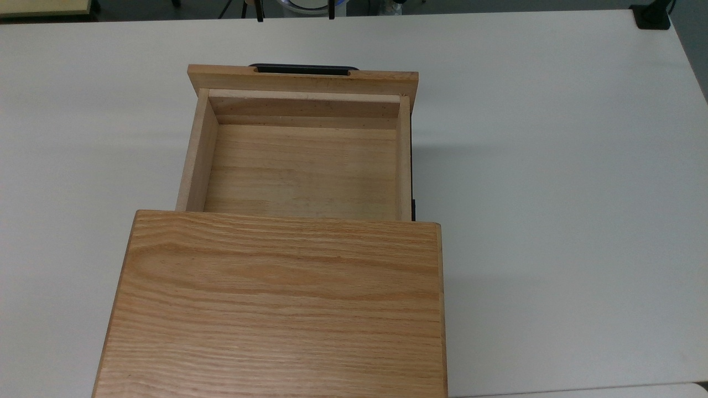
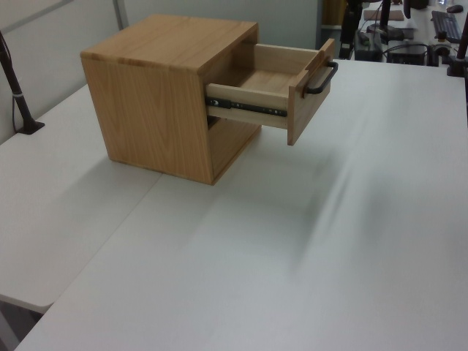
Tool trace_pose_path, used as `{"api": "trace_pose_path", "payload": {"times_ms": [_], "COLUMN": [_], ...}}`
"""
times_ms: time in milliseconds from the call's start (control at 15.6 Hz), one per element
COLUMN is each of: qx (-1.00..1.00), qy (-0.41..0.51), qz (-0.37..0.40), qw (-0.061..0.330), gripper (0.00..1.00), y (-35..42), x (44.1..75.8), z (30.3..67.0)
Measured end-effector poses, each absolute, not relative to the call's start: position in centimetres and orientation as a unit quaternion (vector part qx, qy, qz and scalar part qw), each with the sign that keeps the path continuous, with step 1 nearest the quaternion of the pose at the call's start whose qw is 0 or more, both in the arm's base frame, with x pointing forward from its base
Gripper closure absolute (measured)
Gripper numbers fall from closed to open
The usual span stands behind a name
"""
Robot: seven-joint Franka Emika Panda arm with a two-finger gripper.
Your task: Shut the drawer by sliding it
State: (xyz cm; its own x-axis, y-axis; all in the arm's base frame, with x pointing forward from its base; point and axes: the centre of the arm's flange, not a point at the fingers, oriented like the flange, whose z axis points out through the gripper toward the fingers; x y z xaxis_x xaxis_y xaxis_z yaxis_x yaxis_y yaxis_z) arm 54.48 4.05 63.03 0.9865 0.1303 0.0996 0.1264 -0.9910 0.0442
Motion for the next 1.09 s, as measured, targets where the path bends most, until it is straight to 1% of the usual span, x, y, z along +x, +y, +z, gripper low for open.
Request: {"api": "trace_pose_path", "payload": {"times_ms": [832, 1088], "qx": [0.996, 0.996], "qy": [0.064, 0.086], "qz": [0.050, 0.007], "qw": [0.019, 0.020], "gripper": [0.00, 0.00], "y": [4.05, 3.83], "x": [54.46, 53.59], "z": [63.01, 62.24]}}
